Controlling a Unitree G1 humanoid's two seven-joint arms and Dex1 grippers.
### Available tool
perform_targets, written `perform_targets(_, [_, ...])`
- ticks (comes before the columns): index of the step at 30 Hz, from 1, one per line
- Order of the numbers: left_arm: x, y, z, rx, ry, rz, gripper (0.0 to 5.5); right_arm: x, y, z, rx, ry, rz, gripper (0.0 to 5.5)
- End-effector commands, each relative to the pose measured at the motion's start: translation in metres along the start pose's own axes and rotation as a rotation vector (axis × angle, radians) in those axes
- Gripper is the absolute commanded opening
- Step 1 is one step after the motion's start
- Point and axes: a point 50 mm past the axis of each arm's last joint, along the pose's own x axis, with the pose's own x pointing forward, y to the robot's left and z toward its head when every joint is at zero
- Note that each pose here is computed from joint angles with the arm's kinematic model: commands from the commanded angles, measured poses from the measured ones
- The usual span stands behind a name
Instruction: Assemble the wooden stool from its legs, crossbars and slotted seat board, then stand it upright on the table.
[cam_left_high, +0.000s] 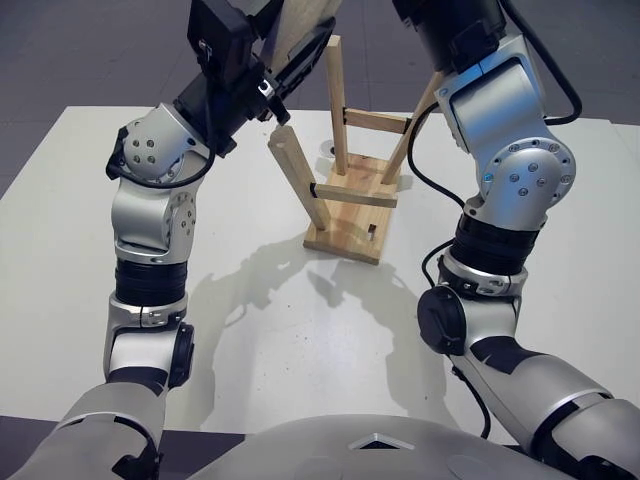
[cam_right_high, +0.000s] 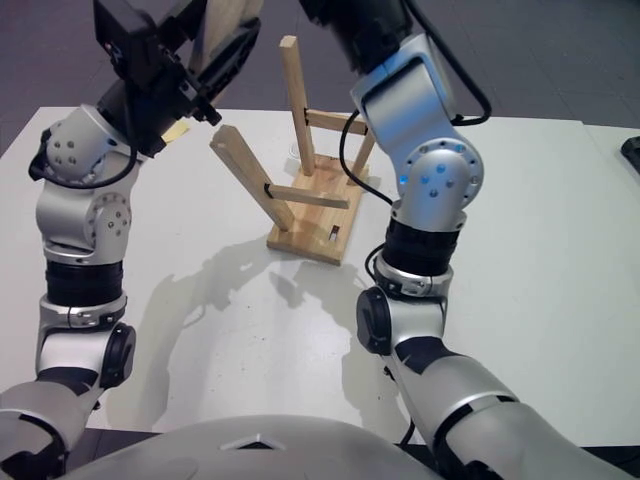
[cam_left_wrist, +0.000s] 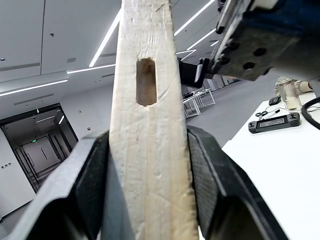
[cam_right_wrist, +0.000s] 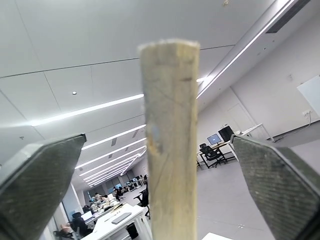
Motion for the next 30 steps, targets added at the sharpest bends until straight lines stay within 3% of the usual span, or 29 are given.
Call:
perform_targets(1, [-0.001,-0.006,-0.002,-0.017,0.01,-0.02,2.04,0.004,-0.002,0.0,0.037,-0.001,-0.022,4.98])
perform_targets(21, [-0.008,-0.012,-0.01,-0.017,0.053,-0.023,2.04,-0.004,-0.007,-0.002,0.028,0.039,-0.057,1.85])
perform_targets(27, [-0.008,-0.012,-0.01,-0.011,0.054,-0.02,2.04,-0.007,-0.011,-0.005,0.035,0.058,-0.078,1.08])
perform_targets(30, [-0.008,-0.013,-0.01,-0.012,0.056,-0.021,2.04,-0.007,-0.011,-0.006,0.035,0.064,-0.076,1.07])
